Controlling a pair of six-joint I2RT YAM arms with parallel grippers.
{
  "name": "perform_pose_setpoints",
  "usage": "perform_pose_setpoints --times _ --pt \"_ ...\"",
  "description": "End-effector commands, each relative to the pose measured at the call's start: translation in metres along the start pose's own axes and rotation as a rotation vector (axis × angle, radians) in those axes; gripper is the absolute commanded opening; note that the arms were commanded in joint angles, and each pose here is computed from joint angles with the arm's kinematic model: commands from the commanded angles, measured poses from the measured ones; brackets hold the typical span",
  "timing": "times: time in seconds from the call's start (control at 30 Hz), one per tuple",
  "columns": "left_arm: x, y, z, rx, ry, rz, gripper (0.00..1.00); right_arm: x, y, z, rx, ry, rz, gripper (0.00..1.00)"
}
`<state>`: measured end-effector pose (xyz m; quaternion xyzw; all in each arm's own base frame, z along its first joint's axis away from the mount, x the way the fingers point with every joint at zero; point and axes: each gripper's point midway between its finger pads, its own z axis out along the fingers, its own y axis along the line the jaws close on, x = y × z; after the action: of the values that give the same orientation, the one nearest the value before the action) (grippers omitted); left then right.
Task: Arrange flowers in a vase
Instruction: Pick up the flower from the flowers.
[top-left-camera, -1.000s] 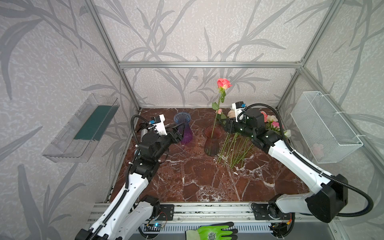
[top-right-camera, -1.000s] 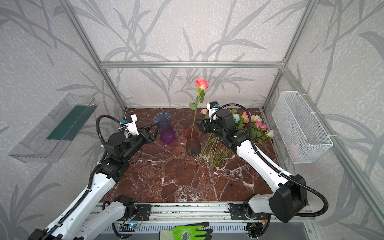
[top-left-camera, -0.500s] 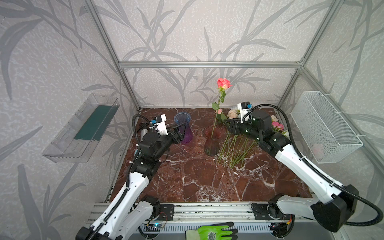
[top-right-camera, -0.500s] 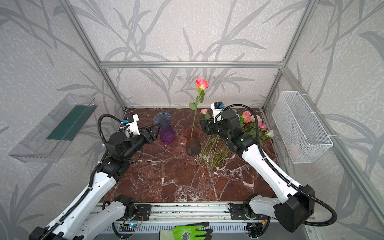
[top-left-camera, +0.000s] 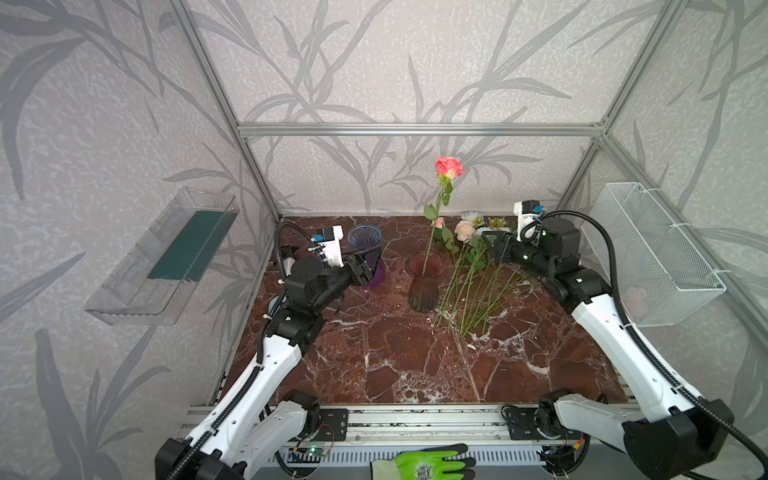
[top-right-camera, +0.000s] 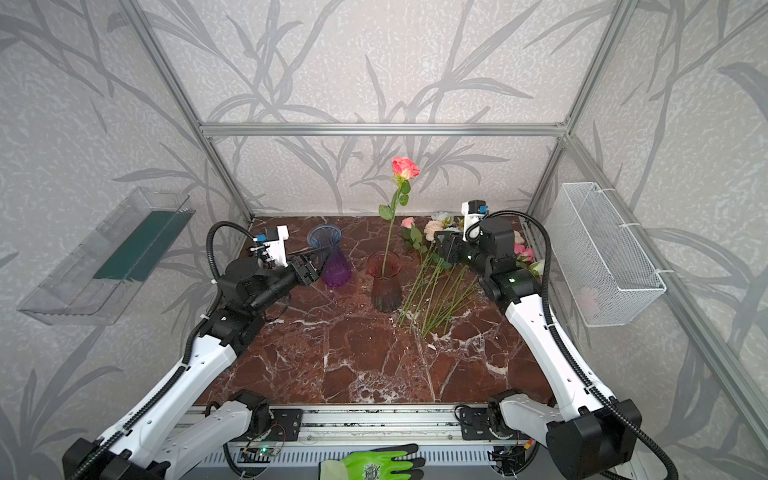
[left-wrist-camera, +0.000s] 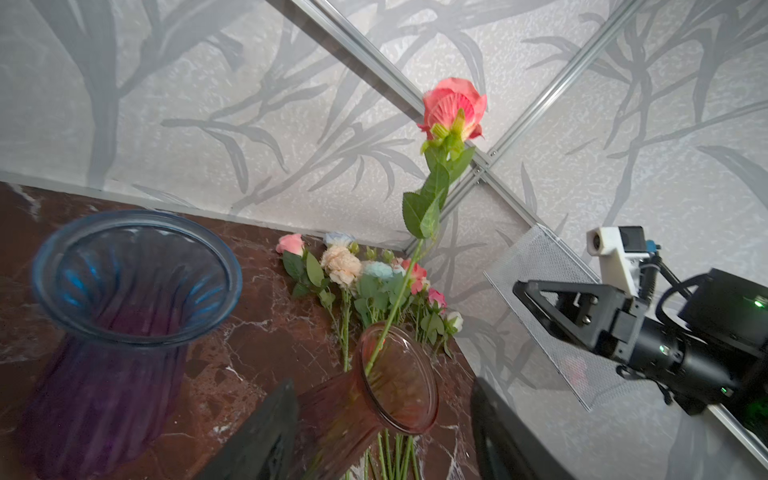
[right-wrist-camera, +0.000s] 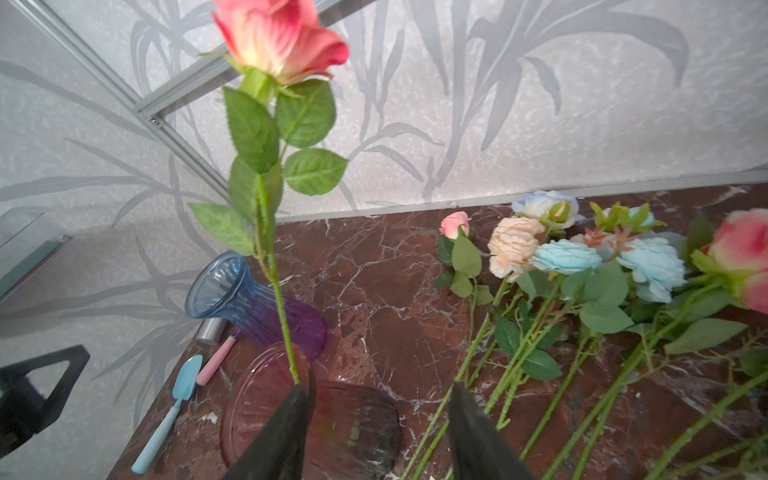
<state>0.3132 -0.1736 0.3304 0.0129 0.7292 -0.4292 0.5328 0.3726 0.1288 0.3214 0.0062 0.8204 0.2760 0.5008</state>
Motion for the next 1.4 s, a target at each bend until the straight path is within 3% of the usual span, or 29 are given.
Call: perform_pose_setpoints --times 0.0,0.1,0.27,0.47,0.7,1.0,1.27,1.37 --pt "0.005 -0.030 0.005 0.111 0.062 0.008 0.66 0.030 -0.027 0.022 0.022 0.121 0.077 0.40" --pt "0.023 -0.047 0.011 0.180 0.143 0.007 0.65 0.049 -0.046 0.049 0.050 0.198 0.105 0.26" --pt "0.055 -0.070 0.020 0.266 0.279 0.002 0.65 0.089 -0.078 0.099 0.102 0.318 0.194 0.20" --pt "0.072 -0.080 0.022 0.294 0.328 0.007 0.65 0.135 -0.112 0.143 0.171 0.441 0.295 0.19" --pt "0.067 -0.080 0.018 0.281 0.301 0.034 0.65 0.166 -0.131 0.165 0.211 0.519 0.339 0.23" --pt "0.064 -0.081 0.015 0.281 0.290 0.042 0.65 0.180 -0.139 0.176 0.220 0.552 0.358 0.27" --pt "0.064 -0.080 0.015 0.273 0.285 0.049 0.65 0.160 -0.133 0.166 0.218 0.486 0.345 0.03" --pt "0.064 -0.080 0.015 0.271 0.282 0.054 0.65 0.145 -0.122 0.157 0.180 0.441 0.349 0.01"
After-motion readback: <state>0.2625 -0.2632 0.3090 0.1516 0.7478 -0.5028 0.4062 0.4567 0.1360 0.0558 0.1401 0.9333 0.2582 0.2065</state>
